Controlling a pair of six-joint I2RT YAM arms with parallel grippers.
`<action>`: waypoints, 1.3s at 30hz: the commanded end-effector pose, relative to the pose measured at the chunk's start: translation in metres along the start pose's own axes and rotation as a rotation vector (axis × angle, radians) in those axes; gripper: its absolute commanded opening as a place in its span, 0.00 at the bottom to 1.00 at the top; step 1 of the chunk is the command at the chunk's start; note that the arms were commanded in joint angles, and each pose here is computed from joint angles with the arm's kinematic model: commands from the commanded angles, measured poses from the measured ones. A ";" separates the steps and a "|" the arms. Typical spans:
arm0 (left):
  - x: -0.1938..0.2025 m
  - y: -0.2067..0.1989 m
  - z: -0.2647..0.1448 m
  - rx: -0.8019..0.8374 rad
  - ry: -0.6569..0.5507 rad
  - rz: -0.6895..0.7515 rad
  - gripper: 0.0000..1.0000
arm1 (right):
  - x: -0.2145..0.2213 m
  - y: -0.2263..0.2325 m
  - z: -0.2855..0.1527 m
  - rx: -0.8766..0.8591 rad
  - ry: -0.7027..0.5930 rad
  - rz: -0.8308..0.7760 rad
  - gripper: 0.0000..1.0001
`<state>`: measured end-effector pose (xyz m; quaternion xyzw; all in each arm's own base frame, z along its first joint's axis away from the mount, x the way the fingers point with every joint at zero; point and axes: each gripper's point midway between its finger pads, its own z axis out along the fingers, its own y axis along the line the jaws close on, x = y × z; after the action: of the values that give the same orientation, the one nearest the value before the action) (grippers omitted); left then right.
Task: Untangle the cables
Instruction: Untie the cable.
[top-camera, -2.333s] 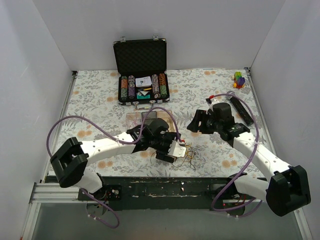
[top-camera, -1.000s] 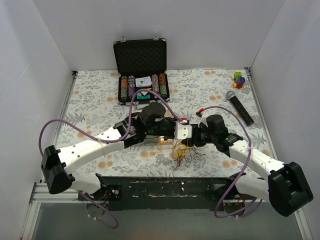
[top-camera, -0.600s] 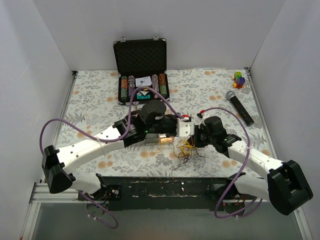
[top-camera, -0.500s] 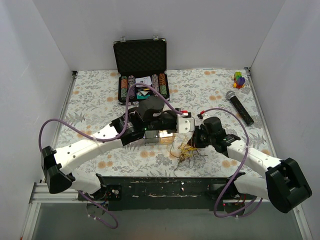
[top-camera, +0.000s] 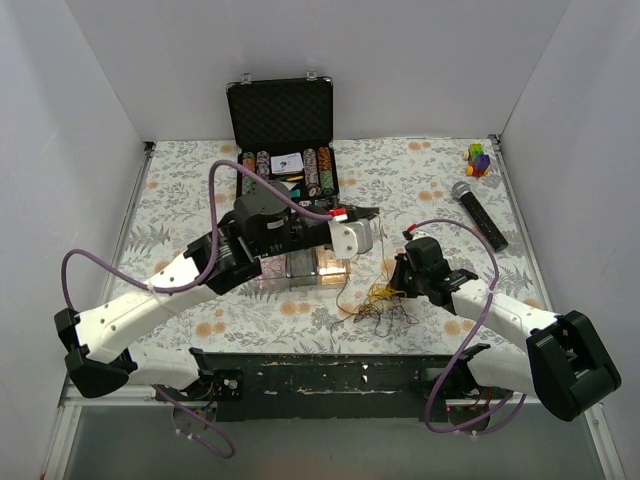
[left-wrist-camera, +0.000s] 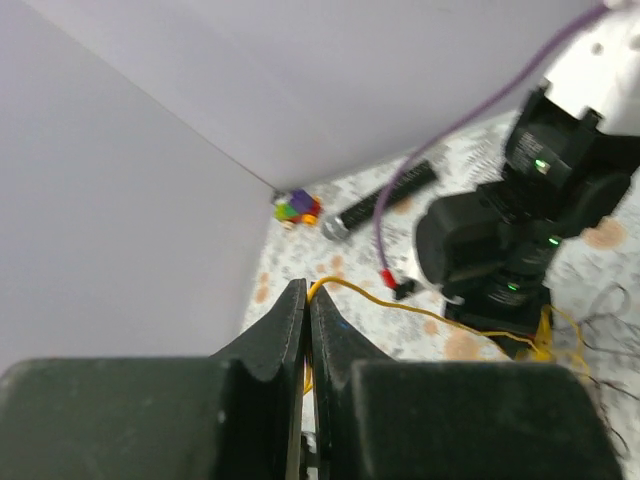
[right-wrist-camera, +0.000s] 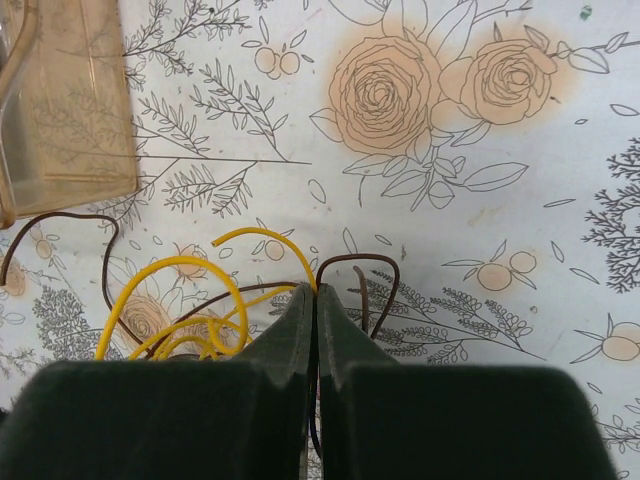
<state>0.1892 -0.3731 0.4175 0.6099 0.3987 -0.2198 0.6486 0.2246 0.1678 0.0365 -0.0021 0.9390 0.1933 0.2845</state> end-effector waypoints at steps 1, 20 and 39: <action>-0.064 0.066 -0.040 -0.292 -0.161 0.145 0.00 | 0.004 -0.014 0.002 0.072 -0.003 0.014 0.01; -0.188 0.193 -0.141 -0.958 -0.423 0.418 0.00 | 0.010 -0.028 0.008 0.134 -0.004 0.041 0.01; -0.064 0.129 -0.115 -0.829 -0.215 0.116 0.02 | -0.045 0.003 -0.020 0.053 -0.151 -0.007 0.55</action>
<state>0.2256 -0.2715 0.5629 0.3269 0.3267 -0.0465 0.8856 0.2337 0.1542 0.0452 0.0215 0.9362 0.1605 0.3120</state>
